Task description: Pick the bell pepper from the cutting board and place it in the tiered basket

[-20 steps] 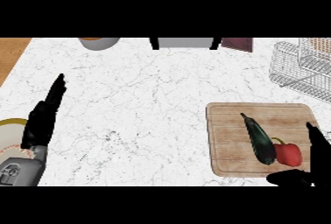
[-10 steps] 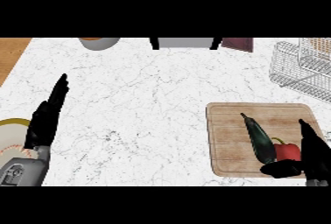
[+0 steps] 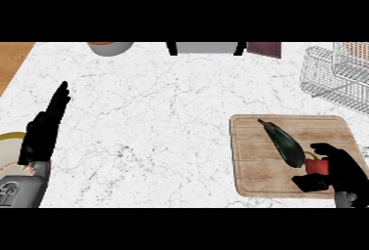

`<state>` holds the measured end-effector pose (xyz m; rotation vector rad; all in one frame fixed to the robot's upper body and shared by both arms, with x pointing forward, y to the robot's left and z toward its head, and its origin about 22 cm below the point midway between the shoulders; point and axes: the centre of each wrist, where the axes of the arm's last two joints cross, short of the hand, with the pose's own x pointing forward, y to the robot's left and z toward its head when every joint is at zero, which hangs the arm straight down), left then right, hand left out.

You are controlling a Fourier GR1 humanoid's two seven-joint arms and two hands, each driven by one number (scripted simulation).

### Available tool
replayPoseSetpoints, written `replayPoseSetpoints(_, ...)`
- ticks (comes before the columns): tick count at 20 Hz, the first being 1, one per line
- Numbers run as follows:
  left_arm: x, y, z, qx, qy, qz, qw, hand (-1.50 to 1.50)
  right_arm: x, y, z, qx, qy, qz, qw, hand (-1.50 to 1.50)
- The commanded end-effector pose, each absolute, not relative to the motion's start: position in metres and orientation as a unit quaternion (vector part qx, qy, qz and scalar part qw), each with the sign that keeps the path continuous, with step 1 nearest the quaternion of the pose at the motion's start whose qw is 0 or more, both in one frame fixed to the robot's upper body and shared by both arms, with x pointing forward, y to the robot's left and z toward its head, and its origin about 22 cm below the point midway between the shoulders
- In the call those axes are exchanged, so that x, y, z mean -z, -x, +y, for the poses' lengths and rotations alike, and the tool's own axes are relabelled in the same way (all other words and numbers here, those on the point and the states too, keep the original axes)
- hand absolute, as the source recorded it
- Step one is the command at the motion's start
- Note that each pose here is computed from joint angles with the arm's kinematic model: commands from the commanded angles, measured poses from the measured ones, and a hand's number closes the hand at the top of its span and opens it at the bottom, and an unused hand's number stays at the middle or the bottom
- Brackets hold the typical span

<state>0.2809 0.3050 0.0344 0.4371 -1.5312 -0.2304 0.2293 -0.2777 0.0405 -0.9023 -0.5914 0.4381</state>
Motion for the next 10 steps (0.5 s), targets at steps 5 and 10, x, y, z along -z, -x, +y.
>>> replayPoseSetpoints(5,-0.044,-0.284,0.309,0.101,-0.197,-0.683,0.696,0.00,-0.043,-0.231,-0.246,-0.289,0.457,-0.251,0.803,1.50)
replayPoseSetpoints(10,-0.042,-0.276,0.286,0.104,-0.193,-0.687,0.693,0.00,-0.039,-0.247,-0.250,-0.221,0.422,-0.300,0.826,1.50)
